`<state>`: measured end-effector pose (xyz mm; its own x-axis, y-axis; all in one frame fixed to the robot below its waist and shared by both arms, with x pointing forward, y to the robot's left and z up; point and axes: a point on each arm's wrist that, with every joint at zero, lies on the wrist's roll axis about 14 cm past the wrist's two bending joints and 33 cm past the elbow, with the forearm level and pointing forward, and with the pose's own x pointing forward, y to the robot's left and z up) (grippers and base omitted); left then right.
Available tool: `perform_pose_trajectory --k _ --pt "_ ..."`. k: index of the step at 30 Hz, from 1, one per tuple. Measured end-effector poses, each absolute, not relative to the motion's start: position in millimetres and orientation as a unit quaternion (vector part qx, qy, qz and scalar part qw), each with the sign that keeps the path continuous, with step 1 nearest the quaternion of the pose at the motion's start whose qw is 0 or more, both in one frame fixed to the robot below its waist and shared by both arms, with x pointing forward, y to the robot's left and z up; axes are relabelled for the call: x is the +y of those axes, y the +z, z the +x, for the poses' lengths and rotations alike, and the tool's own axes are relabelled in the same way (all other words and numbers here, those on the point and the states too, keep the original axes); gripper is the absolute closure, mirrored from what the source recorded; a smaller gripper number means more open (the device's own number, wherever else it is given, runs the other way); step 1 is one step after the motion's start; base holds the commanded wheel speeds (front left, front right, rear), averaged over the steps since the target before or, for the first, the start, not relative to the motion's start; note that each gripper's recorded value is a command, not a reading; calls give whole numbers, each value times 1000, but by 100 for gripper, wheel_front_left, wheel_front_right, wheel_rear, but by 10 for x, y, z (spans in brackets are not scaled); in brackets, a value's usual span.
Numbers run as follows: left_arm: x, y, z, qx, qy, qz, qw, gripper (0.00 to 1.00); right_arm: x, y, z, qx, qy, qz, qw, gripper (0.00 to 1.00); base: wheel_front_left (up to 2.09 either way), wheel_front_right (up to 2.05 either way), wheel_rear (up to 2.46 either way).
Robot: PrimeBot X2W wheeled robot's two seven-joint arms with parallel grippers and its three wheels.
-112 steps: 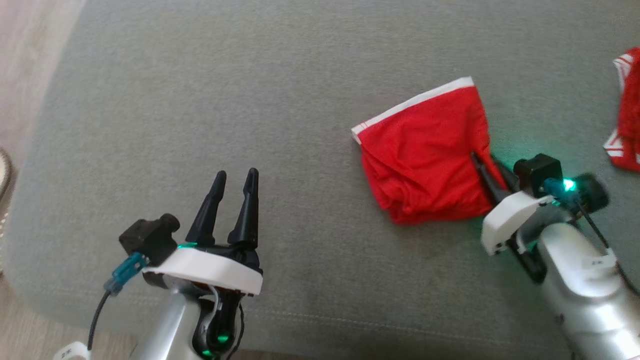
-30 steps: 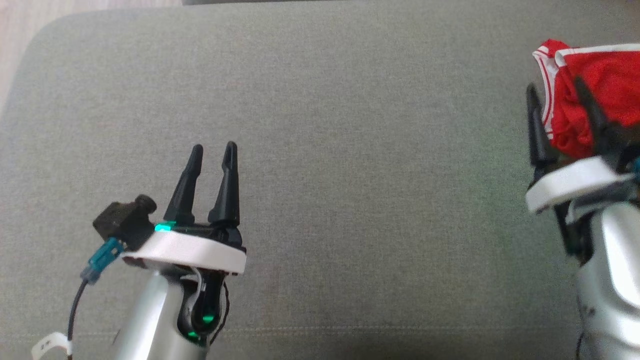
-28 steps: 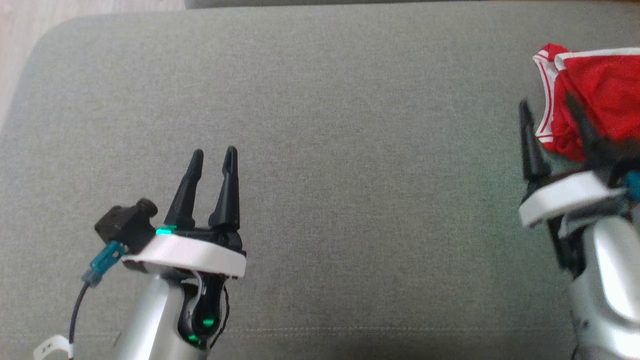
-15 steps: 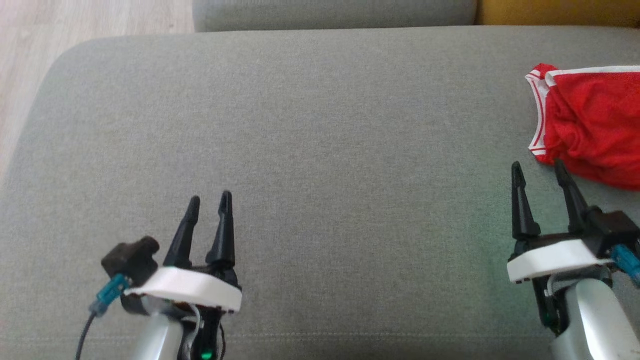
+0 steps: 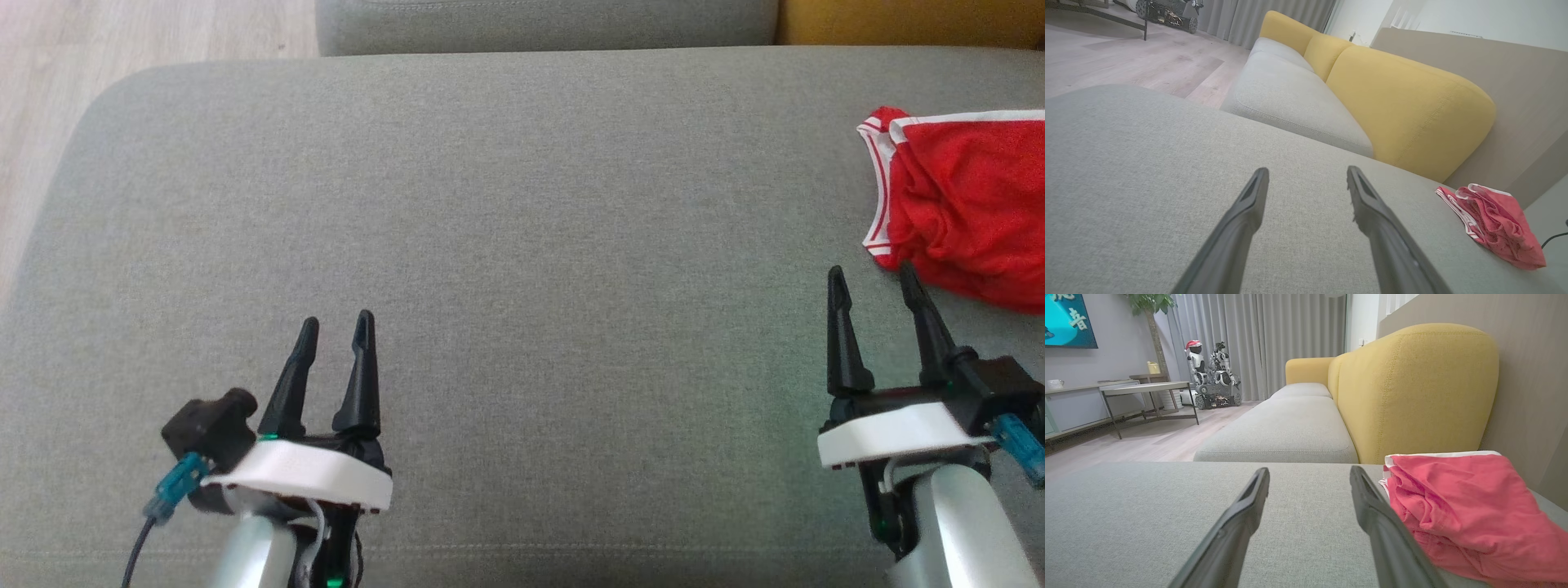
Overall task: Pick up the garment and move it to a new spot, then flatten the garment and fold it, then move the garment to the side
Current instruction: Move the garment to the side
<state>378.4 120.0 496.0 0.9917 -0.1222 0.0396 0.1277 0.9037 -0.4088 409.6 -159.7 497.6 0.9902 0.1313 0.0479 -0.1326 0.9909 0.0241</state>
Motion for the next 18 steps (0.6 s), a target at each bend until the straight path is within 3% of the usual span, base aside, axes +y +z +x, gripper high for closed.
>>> perform_pose_trajectory --k 18 --pt "1320 5012 3718 -19 -59 -241 968 0 -1454 5013 4074 -29 83 28 996 0 0 0 0"
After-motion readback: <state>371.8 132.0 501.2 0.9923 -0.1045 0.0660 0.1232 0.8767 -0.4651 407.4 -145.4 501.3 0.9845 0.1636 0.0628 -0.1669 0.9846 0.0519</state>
